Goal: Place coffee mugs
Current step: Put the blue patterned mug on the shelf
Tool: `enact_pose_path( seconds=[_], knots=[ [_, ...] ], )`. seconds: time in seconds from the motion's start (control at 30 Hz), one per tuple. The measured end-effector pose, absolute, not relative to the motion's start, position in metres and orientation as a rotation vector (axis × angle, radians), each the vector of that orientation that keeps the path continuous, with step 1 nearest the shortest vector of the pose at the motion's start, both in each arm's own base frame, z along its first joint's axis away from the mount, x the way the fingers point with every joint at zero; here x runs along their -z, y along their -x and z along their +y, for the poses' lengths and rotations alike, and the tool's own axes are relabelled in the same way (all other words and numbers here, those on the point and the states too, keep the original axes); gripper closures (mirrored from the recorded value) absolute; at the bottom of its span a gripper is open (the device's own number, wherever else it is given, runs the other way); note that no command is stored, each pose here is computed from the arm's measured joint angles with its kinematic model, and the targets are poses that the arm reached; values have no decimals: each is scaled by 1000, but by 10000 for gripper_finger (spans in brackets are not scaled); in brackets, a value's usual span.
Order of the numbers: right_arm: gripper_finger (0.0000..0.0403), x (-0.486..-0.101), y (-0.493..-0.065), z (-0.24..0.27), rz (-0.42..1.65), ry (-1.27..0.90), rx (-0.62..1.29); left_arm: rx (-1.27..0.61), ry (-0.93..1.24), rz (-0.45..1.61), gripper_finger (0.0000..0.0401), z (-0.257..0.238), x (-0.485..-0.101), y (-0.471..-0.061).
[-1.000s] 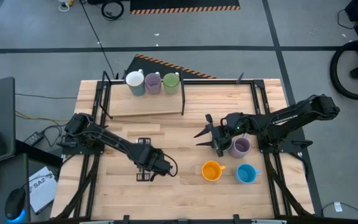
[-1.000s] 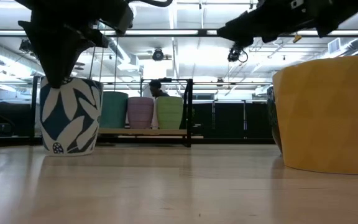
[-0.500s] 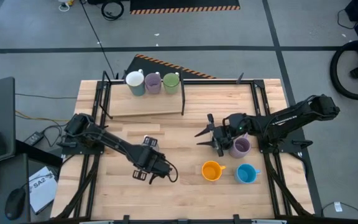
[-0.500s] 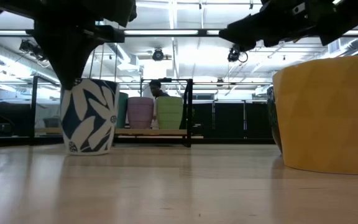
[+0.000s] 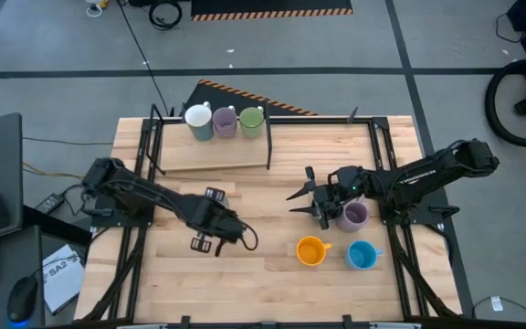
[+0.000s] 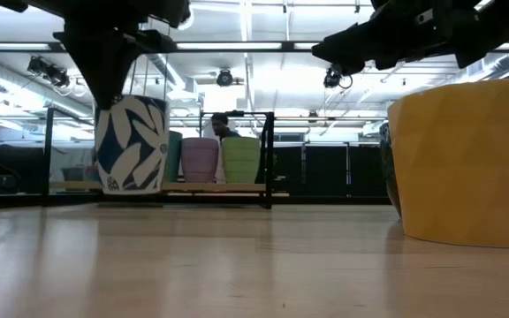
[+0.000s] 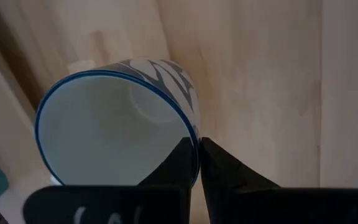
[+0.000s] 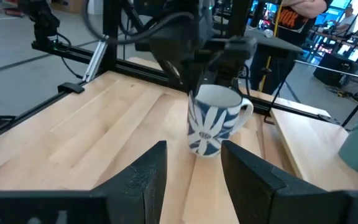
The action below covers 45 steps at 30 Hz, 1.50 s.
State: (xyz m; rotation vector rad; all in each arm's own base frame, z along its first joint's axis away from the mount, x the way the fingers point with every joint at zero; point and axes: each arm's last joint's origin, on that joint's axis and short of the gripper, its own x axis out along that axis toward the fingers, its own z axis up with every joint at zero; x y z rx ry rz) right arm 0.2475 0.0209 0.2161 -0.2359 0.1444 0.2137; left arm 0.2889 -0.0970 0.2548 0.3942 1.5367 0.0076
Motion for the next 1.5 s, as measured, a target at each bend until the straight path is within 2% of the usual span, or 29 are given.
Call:
enact_pose_path(
  seconds=[0.23, 0.8, 1.03, 1.5],
  knots=[
    [245, -213, -251, 21, 136, 234, -213, -35, -344, 1453, 374, -82, -247, -272],
    [245, -205, -256, 17, 170, 230, -199, -75, -241, 1475, 374, -49, -229, -243],
    [245, -205, -256, 17, 171, 219, -199, -105, -181, 1441, 374, -45, -231, -246],
    [245, -205, -256, 17, 172, 207, -198, -198, 73, 1363, 373, -31, -232, -256]
  ],
)
